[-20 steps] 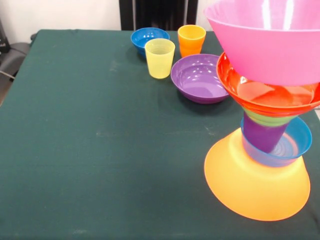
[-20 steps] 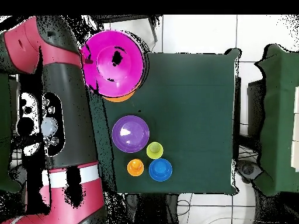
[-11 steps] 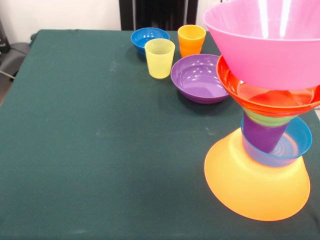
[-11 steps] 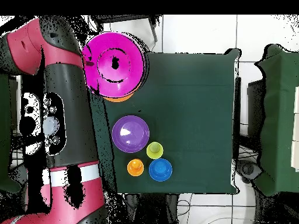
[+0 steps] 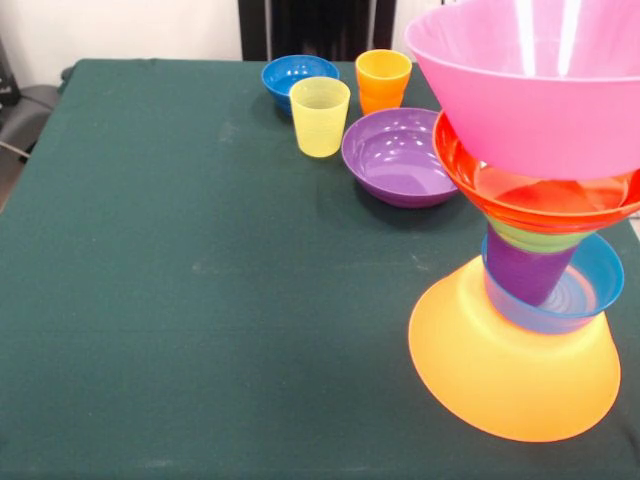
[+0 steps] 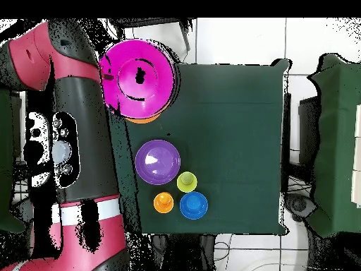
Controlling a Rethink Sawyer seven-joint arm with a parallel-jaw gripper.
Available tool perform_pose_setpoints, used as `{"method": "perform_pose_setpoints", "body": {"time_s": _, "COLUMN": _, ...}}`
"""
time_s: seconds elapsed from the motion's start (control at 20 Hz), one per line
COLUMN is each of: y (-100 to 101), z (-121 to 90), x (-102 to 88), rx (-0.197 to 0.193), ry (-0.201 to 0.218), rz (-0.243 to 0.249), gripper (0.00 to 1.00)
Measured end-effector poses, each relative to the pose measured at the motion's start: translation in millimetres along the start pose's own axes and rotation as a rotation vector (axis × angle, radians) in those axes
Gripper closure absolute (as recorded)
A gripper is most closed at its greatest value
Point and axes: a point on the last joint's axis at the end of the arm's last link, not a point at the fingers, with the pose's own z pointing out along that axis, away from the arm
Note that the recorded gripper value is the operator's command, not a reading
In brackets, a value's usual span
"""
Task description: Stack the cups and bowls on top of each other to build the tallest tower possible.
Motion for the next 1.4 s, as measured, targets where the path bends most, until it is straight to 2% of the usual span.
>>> {"method": "perform_pose_setpoints", "body": {"time_s": 0.35, "y": 1.3, "z": 3.4, "x": -0.8, "rx": -0.003, "ry": -0.014, "rz": -0.002, "gripper": 1.00}}
{"method": "perform_pose_setpoints", "body": {"time_s": 0.9, "y": 2.8, "z": 14.3, "x": -8.0, "rx": -0.021, "ry": -0.083, "rz": -0.004, "gripper": 1.00}}
{"method": "perform_pose_setpoints", "body": {"time_s": 1.4, "y": 5.1, "z": 23.1, "x": -4.7, "rx": -0.021, "ry": -0.075, "rz": -0.009, "gripper": 1.00}}
